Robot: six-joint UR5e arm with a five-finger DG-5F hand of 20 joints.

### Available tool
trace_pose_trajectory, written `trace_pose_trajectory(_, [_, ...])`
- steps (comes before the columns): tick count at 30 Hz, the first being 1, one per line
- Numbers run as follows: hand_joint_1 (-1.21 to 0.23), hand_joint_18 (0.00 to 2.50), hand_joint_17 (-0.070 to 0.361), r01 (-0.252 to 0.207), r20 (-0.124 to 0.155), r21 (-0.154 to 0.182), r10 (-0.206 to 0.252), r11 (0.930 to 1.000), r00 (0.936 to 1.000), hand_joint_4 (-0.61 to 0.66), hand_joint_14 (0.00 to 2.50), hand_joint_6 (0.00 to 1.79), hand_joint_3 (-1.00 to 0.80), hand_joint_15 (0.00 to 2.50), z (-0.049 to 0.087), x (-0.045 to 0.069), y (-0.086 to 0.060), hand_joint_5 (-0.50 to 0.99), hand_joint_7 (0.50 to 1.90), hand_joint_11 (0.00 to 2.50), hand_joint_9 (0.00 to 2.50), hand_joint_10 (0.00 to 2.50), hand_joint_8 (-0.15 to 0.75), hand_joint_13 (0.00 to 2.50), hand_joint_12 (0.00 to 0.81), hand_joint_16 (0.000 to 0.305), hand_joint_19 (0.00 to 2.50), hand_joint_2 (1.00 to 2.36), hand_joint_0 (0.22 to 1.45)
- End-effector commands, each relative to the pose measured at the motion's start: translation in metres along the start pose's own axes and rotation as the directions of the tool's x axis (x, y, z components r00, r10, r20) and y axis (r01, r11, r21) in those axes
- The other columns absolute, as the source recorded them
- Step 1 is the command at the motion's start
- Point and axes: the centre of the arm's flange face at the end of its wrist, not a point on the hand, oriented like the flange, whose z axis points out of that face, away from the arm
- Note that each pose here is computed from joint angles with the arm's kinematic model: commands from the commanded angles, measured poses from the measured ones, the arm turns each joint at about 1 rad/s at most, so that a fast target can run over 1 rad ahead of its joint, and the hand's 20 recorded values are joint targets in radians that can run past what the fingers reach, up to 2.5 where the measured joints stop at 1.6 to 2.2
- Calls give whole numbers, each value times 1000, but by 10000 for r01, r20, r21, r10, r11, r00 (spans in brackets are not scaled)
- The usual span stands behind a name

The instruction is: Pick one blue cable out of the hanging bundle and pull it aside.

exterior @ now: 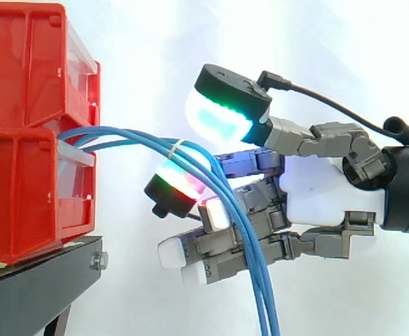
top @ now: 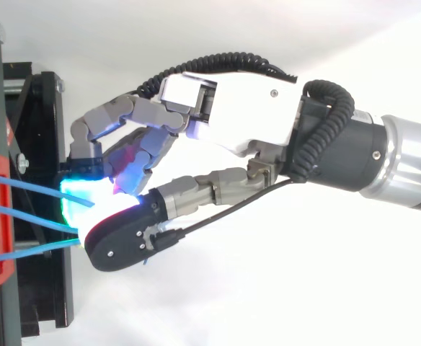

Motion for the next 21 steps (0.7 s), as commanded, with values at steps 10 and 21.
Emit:
trace_pose_trajectory(10, [-706,603,84,0,-8,-1,0,10000,10000,120,12,882,-161,318,0,0,0,-105,1226,579,1240,18,300,796,349,37,295,1023,573])
trace_pose_trajectory(21, [-717,644,92,52,-2,58,-52,10000,10000,53,12,884,-96,326,-1,1,-1,-82,1238,541,1251,17,299,822,364,41,275,1021,582])
